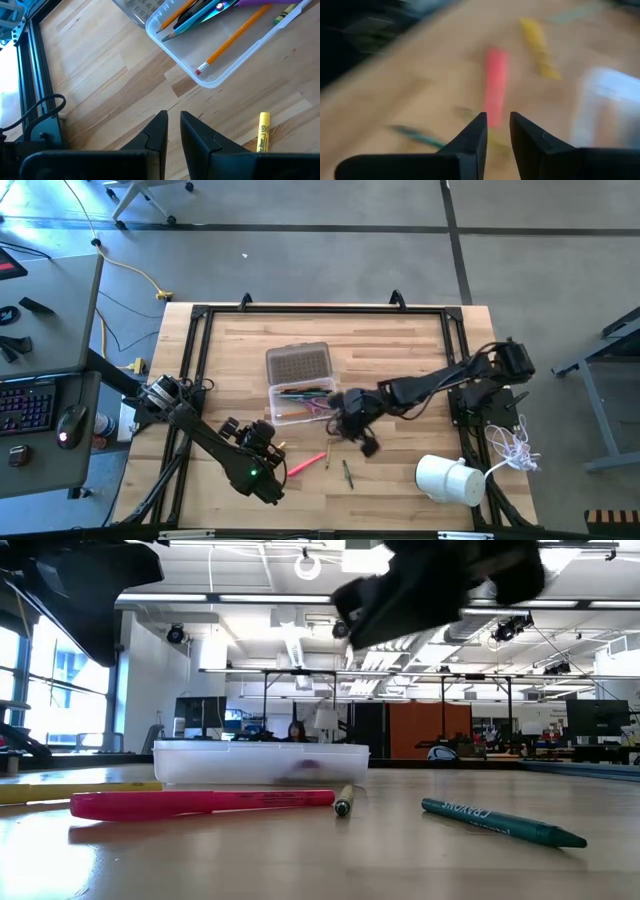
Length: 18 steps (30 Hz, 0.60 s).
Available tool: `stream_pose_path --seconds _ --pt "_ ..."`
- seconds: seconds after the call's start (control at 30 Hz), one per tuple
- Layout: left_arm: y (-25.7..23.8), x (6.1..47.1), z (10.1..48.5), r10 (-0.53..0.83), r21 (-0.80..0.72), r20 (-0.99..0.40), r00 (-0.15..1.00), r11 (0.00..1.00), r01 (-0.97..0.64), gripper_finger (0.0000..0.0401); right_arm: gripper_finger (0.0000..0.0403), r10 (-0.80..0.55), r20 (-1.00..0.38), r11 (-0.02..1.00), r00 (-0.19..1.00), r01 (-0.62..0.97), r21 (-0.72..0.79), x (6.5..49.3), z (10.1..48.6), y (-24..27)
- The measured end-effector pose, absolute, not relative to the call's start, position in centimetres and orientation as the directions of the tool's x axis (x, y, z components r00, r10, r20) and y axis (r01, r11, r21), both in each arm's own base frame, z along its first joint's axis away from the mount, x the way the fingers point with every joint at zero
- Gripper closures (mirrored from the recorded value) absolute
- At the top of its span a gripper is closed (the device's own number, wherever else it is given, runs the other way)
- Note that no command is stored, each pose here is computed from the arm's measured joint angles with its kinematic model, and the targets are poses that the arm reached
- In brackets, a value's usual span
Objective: Pick & place school supplies into a supply box
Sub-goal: Put the dark green crayon into the gray supply box
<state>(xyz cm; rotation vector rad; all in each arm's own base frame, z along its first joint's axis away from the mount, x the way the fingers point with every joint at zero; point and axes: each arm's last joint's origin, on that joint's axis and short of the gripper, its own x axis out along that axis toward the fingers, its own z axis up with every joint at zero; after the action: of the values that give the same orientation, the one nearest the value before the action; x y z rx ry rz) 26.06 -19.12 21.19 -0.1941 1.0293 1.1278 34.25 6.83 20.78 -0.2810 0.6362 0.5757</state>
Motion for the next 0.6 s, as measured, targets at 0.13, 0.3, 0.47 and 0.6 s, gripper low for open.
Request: stream_pose_path --seconds 0.13,0.3,0.47,0.6 --pt "-19.1 26.1 21.2 0.651 0.348 -0.758 0.047 0.465 -0.814 0.0313 0.0335 0.557 -0.62 0.711 0.552 -0.703 0.012 33.7 20.3 8.3" --pt "-19.1 26.1 21.2 0.649 0.348 -0.76 0.045 0.465 -0.814 0.0313 0.0326 0.581 -0.646 0.635 0.494 -0.772 -0.019 33.6 18.8 10.4" --pt "-19.1 26.1 21.2 0.648 0.349 -0.76 0.044 0.464 -0.814 0.0313 0.0307 0.6 -0.685 0.582 0.412 -0.813 0.021 33.5 16.4 12.5" --pt "-19.1 26.1 21.2 0.648 0.348 -0.761 0.044 0.464 -0.815 0.0313 0.0291 0.623 -0.696 0.523 0.359 -0.852 0.029 33.4 15.0 13.7"
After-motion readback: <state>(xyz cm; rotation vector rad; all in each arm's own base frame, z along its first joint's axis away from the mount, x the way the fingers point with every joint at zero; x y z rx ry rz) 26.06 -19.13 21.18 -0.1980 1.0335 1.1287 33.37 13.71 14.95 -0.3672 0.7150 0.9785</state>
